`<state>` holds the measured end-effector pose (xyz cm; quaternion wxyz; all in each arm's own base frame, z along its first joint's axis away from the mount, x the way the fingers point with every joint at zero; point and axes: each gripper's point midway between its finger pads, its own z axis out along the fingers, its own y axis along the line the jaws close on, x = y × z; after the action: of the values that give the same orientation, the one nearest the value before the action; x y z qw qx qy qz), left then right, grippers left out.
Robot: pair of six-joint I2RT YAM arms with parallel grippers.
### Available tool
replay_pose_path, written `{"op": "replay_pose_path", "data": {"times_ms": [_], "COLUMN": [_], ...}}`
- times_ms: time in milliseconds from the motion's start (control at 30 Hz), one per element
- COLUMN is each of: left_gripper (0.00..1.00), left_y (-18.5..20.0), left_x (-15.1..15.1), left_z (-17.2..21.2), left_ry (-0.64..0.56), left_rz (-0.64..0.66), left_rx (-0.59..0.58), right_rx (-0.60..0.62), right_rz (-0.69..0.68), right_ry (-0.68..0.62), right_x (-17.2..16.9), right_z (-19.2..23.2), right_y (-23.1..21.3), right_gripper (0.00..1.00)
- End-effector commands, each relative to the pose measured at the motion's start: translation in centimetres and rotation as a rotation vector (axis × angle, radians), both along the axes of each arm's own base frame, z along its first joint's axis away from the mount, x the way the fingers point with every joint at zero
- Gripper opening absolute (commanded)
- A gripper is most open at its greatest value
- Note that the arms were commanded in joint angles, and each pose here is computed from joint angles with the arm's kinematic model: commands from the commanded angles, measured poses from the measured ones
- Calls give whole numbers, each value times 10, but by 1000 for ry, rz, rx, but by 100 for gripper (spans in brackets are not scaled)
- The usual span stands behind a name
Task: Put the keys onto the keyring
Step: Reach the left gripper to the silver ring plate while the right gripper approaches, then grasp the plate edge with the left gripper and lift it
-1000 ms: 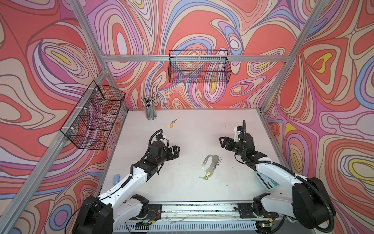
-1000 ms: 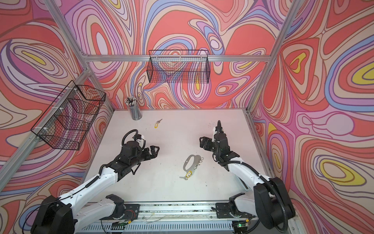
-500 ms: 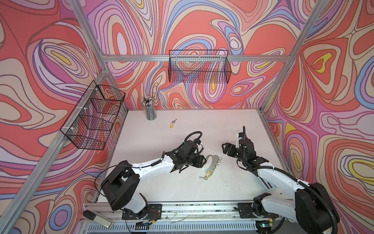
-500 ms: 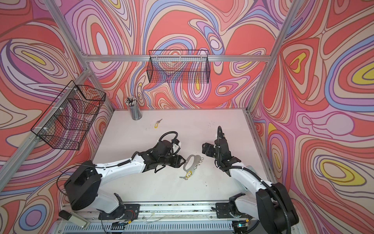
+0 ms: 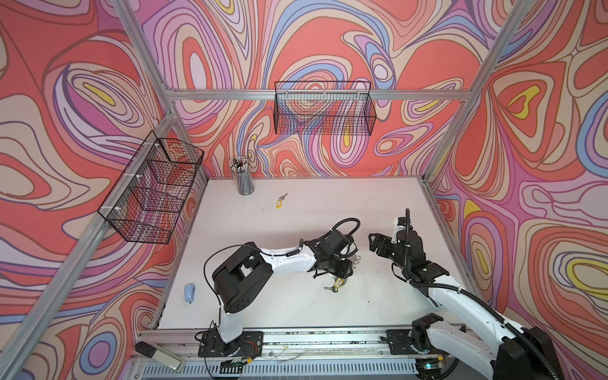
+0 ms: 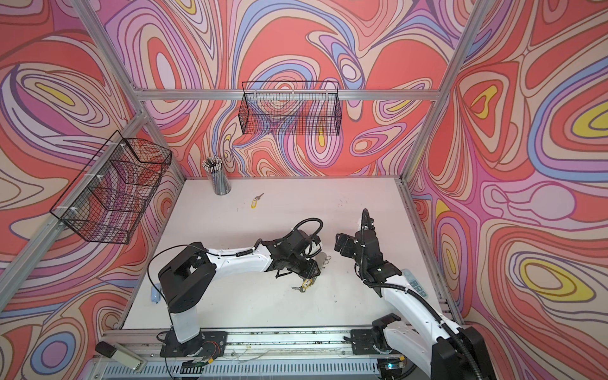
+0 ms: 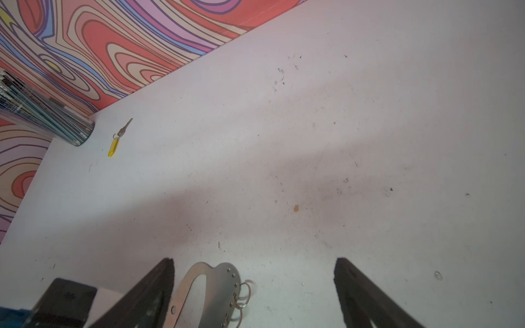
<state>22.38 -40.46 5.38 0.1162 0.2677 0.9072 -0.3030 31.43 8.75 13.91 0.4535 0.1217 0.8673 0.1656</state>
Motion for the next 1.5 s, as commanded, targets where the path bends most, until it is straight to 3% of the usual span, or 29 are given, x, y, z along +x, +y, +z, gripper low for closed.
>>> {"op": "replay_pose_path", "data": {"times_ms": [0, 333, 900, 1033, 1133, 1200, 1467], "left_gripper": [29, 31, 23, 19, 8, 0, 0], "left_y": [3, 15, -5, -7, -6, -5, 13], "left_x": [-3, 10, 5, 5, 6, 7, 22], "left_z": [-11, -21, -25, -26, -25, -21, 37], "left_ry": [11, -45, -18, -20, -26, -39, -219], "left_rz": [-24, 18, -30, -33, -31, -28, -10], "left_rx": [59, 148, 80, 80, 82, 81, 85], "right_rx": [-28, -22, -16, -11, -7, -1, 76], "right_rz": [2, 23, 27, 31, 36, 40, 157], "right_ry": [19, 5, 16, 19, 20, 17, -78], "right_x": [-6, -6, -8, -9, -10, -10, -11], "right_z": [-7, -4, -8, -9, -8, -7, 22], "right_y": [-3, 0, 1, 2, 3, 4, 26], "right_gripper": [92, 92, 92, 92, 92, 92, 87]}}
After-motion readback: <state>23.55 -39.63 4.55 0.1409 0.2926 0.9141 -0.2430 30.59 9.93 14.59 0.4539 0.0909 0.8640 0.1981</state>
